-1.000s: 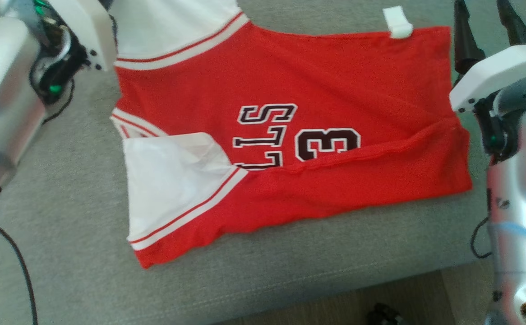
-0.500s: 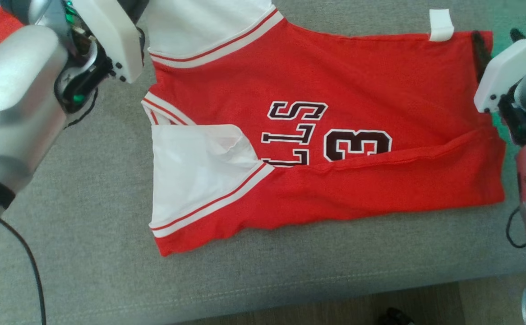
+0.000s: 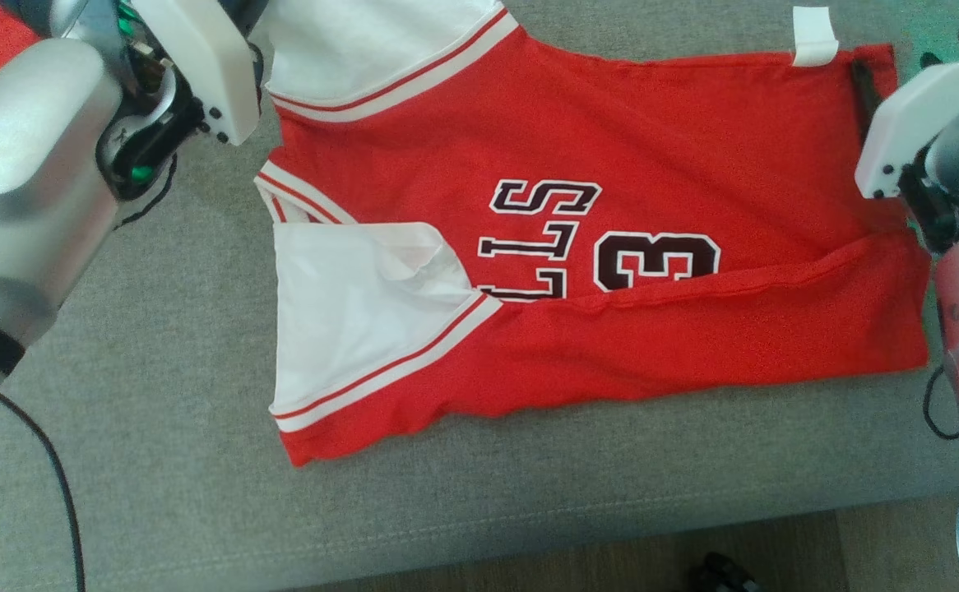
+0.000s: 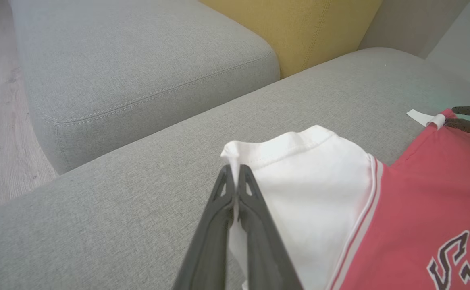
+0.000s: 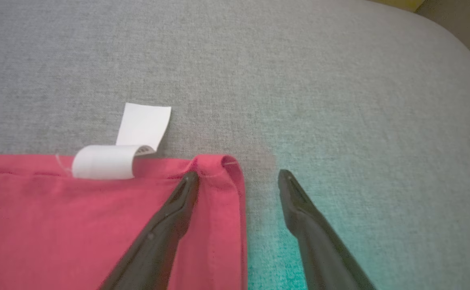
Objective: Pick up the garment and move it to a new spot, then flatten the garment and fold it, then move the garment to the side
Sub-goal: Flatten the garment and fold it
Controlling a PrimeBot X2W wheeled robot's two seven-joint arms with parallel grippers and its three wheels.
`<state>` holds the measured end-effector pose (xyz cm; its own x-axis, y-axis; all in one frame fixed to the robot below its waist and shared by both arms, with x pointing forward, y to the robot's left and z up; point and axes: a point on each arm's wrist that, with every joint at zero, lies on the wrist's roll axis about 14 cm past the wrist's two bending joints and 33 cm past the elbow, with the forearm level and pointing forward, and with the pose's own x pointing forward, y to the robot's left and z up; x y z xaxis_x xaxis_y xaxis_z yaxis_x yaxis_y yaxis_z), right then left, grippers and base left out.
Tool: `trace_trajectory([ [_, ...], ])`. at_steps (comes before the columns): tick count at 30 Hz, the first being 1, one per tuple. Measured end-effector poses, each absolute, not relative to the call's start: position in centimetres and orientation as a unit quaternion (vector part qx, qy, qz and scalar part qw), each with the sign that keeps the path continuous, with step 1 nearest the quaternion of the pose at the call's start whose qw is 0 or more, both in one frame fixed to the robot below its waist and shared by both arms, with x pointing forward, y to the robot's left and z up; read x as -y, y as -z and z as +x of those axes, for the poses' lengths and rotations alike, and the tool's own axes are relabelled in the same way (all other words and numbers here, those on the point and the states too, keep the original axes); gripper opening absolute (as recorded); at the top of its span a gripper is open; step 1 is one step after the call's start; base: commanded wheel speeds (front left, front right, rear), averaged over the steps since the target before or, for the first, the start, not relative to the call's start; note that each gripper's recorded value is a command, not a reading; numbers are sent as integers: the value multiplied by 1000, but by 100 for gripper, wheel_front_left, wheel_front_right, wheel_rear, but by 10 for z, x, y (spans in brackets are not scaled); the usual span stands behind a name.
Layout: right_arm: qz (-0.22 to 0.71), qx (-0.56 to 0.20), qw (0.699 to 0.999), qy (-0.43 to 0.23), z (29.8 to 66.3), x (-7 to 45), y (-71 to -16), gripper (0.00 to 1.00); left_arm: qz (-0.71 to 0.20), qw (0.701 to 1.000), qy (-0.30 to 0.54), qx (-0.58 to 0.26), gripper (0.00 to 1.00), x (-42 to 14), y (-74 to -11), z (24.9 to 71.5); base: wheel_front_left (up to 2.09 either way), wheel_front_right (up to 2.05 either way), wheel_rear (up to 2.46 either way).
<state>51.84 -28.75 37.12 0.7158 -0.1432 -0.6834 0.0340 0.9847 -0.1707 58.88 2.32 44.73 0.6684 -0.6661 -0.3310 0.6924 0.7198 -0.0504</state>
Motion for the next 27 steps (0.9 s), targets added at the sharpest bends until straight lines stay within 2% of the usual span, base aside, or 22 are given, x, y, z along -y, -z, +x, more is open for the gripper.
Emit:
trace_trajectory([
  [5,-76,-374,924,36,525,280,-370,100,40,912,371,-169,0,-25,-442,589,0,0,0],
  [6,-78,-376,923,34,526,280,-369,88,41,912,371,-170,0,-26,-442,589,0,0,0],
  [7,-77,-378,922,33,526,280,-367,17,39,913,369,-171,0,-26,-441,589,0,0,0],
  [8,-77,-380,921,32,526,280,-367,0,39,913,368,-171,0,-27,-441,590,0,0,0],
  [16,-80,-351,932,32,535,283,-373,0,42,920,353,-162,0,-36,-441,598,0,0,0],
  [27,-78,-185,978,60,586,298,-446,0,26,950,302,-74,0,-46,-487,645,0,0,0],
])
